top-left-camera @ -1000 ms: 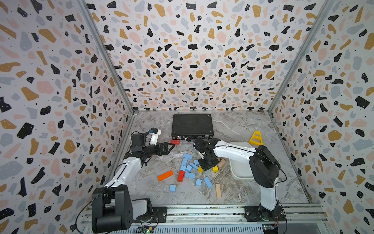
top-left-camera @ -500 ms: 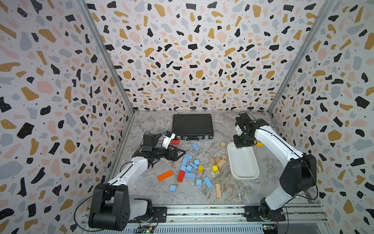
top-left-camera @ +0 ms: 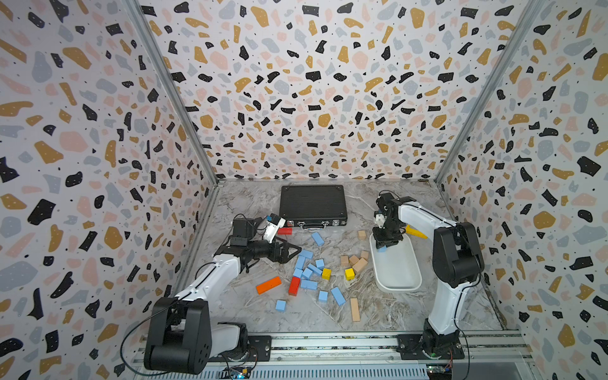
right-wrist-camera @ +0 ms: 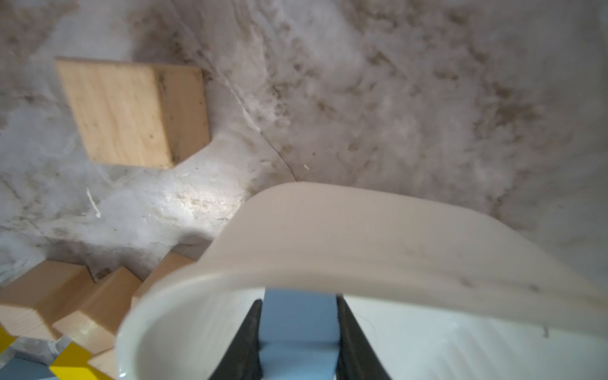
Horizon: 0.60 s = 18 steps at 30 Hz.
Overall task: Pick out the blue building blocks
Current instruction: Place the building block in the storage box.
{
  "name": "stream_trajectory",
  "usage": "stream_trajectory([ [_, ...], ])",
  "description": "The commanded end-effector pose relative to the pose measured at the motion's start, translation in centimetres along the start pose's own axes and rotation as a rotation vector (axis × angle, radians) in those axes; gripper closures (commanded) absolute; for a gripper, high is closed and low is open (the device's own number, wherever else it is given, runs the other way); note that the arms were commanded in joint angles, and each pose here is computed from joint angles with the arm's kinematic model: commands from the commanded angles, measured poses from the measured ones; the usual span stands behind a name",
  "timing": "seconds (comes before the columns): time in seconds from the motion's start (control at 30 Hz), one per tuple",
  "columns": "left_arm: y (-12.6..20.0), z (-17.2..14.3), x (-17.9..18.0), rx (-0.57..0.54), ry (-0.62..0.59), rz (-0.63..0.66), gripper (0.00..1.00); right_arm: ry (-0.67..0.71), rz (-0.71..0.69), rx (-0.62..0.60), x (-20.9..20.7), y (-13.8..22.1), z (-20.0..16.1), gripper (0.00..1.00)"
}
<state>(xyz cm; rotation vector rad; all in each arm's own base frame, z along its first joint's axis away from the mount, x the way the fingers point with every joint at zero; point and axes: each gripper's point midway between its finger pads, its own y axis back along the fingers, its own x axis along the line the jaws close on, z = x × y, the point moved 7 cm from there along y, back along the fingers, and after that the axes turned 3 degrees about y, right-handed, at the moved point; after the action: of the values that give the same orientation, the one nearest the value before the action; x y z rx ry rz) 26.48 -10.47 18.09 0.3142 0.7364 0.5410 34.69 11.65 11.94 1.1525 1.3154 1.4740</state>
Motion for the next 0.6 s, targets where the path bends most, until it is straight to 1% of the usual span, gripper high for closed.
stream_trajectory([
  [0.0, 0.1, 0.5, -0.2, -0.005, -0.039, -0.004, 0.00, 0.017, 0.031, -0.043, 0.4, 0.6, 0.9, 0.68],
  [0.27, 0.0, 0.4, -0.1, -0.001, -0.039, 0.001, 0.00, 0.023, 0.035, -0.035, 0.3, 0.0, 1.1, 0.63],
  [0.33, 0.0, 0.3, -0.1, 0.001, -0.035, 0.002, 0.00, 0.021, 0.038, -0.046, 0.4, 0.4, 1.1, 0.59],
  [0.4, 0.0, 0.3, -0.1, 0.002, -0.035, 0.001, 0.00, 0.021, 0.035, -0.070, 0.4, 1.4, 1.1, 0.51],
  [0.47, 0.0, 0.3, -0.1, 0.001, -0.035, 0.000, 0.00, 0.019, 0.017, -0.095, 0.4, 2.8, 0.9, 0.49],
  [0.57, 0.0, 0.3, -0.1, 0.003, -0.033, -0.006, 0.00, 0.017, 0.001, -0.138, 0.5, 5.3, 0.3, 0.49],
])
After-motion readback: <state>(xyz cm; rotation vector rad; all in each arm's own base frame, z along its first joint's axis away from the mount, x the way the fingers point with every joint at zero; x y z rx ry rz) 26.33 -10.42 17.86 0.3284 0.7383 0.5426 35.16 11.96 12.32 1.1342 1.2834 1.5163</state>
